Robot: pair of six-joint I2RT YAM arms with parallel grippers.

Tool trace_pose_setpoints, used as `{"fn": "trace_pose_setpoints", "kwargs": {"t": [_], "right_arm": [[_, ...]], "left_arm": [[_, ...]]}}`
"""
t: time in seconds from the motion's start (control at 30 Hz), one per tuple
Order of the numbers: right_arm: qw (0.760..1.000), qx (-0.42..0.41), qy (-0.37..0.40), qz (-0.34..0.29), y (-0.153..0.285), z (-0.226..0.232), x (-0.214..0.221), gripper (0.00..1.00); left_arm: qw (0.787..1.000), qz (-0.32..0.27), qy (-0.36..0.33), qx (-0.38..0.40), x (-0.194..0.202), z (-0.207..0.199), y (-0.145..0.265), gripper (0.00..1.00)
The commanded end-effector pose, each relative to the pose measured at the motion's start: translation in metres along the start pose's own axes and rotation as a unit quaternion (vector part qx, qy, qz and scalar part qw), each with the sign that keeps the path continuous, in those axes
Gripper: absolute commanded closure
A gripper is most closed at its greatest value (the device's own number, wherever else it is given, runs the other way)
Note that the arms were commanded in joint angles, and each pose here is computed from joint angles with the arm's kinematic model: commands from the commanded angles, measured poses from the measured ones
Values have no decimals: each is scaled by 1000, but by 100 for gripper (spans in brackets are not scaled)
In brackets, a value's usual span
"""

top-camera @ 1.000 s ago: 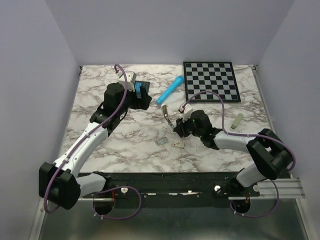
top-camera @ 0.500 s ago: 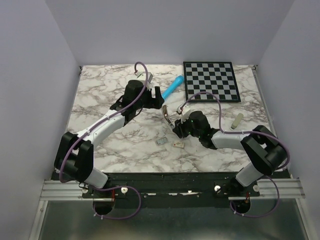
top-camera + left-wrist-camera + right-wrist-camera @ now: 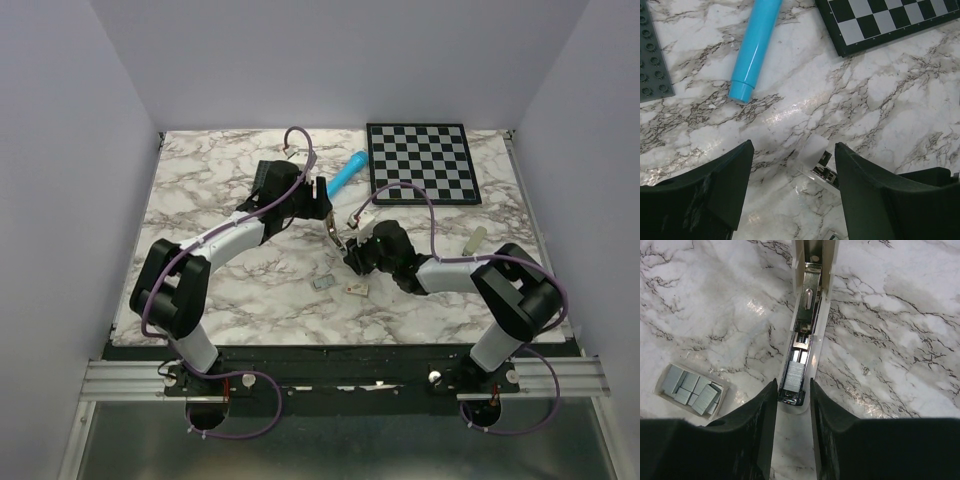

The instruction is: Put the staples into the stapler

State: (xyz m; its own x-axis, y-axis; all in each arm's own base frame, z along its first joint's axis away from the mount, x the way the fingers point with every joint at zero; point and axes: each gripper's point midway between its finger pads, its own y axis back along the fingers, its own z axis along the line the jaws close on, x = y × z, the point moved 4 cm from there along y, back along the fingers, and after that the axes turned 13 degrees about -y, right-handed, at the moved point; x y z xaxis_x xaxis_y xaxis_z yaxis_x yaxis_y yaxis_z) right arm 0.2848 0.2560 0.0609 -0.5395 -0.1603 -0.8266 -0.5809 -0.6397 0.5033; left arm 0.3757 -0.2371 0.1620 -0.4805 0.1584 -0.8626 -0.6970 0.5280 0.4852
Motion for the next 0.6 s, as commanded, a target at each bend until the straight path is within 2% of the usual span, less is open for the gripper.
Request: {"fn": "trace_pose_setpoints", "kwargs": {"t": [0.0,0.17,0.27,0.53,0.57], "right_arm": [[1000,-2,13,-13,-7,2,-8,63],[1000,-3,14,-12,-8,2,-8,70],[1000,-3,14,-11,-9,2,-8,73],[1000,-3,14,-11,-10,2,-8,77],[1000,-3,14,-10,-10,2,-7,77]], "left_arm": [[1000,-17,-1,21,-8,-7,-7,27],[1000,-7,-1,27,0,-9,-13,28],[1000,0,-5,27,3,-8,-17,37],[999,13,8,29,14,-10,-13,45],[999,15,10,29,18,-11,-12,49]]}}
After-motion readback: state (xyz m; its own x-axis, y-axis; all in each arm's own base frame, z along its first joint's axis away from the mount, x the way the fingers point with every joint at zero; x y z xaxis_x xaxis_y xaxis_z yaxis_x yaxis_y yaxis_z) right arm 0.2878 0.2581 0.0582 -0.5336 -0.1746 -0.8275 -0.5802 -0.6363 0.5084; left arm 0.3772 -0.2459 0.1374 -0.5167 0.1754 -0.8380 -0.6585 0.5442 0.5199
